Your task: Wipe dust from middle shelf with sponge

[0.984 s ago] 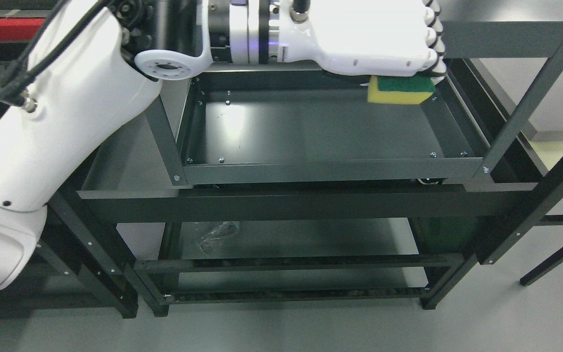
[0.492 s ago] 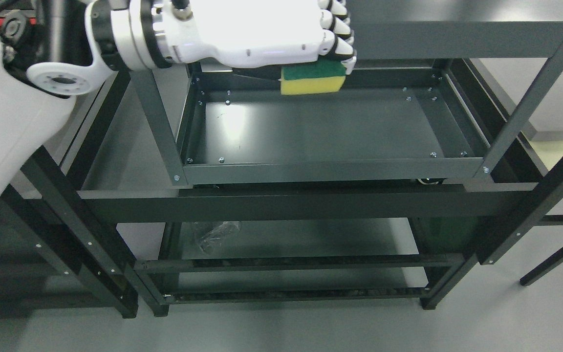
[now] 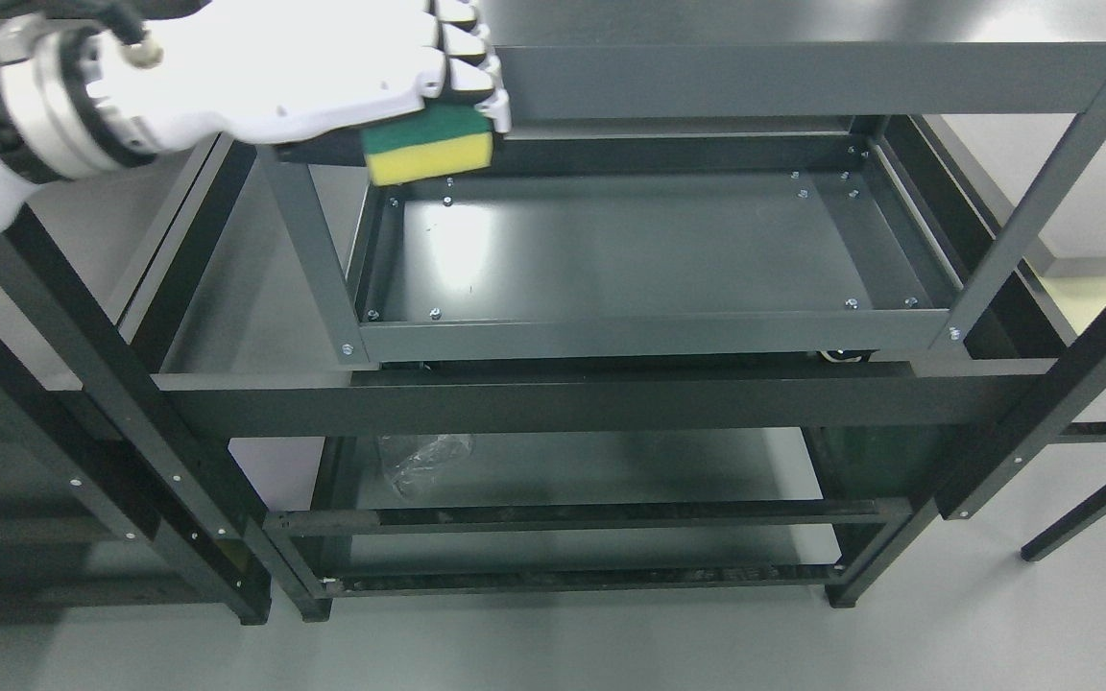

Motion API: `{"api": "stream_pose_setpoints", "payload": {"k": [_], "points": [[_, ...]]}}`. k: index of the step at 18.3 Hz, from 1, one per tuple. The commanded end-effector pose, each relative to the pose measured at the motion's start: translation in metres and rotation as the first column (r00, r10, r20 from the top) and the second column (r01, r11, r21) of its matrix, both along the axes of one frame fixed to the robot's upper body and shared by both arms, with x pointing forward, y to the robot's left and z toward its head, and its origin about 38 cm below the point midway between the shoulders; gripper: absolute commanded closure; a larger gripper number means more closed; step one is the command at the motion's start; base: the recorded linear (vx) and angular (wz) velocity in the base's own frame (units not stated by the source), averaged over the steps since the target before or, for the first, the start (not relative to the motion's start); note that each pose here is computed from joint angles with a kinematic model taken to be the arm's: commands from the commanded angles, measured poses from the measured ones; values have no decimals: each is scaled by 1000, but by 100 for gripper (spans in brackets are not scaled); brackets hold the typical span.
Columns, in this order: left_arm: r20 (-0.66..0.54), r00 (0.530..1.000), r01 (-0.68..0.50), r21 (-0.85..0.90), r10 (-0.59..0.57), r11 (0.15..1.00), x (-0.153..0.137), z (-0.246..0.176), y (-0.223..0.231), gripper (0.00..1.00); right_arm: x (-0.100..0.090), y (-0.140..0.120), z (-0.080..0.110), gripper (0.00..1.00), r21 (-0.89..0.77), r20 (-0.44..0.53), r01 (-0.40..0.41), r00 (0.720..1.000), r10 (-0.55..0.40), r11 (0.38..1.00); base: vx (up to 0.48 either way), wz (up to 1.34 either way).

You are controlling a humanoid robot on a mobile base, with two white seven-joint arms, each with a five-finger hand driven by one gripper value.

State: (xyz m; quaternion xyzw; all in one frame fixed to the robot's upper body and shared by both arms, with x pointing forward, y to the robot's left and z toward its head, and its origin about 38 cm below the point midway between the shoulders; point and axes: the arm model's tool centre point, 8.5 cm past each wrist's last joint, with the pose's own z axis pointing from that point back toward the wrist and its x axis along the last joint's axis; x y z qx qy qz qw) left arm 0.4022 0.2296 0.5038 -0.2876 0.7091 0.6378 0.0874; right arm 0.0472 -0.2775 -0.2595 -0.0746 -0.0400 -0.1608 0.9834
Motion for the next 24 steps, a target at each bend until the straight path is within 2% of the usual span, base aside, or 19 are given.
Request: {"api": "stream_pose_setpoints", "payload": {"k": [1,4,6,8,10,15,18,21,24], "points": [[57,988,-137,-90,143,986,-48,36,93,99,-1,-10,1,0,6,-51,5,999,-4,1000,0,0],[-67,997,22,-153,-32,988,-56,8,72,99,-1,-10,1,0,5,-51,5,999,-4,1000,0,0],[-136,986,69,-186,-95,980,-53,-10,64,99,-1,-10,1,0,5,-51,5,999,-4,1000,0,0],[-225,956,131,-245,-188,961,-46,-29,50,99,-1,-10,1,0,6,-51,5,999,-4,1000,0,0],[-293,932,138,-259,-214,956,-40,-52,43,99,-1,-10,1,0,6,-51,5,999,-4,1000,0,0],[-491,804,197,-313,-336,929,-28,-144,-10,99,-1,-10,1,0,5,-51,5,999,-4,1000,-3,-6],[-565,737,173,-373,-371,912,-21,-196,-35,99,-1,-10,1,0,6,-51,5,999,-4,1000,0,0],[-611,677,78,-495,-410,865,0,-236,-50,99,-1,-10,1,0,5,-51,5,999,-4,1000,0,0],[-566,658,-66,-701,-497,710,17,-260,-58,98,-1,-10,1,0,6,-51,5,999,-4,1000,0,0]]}}
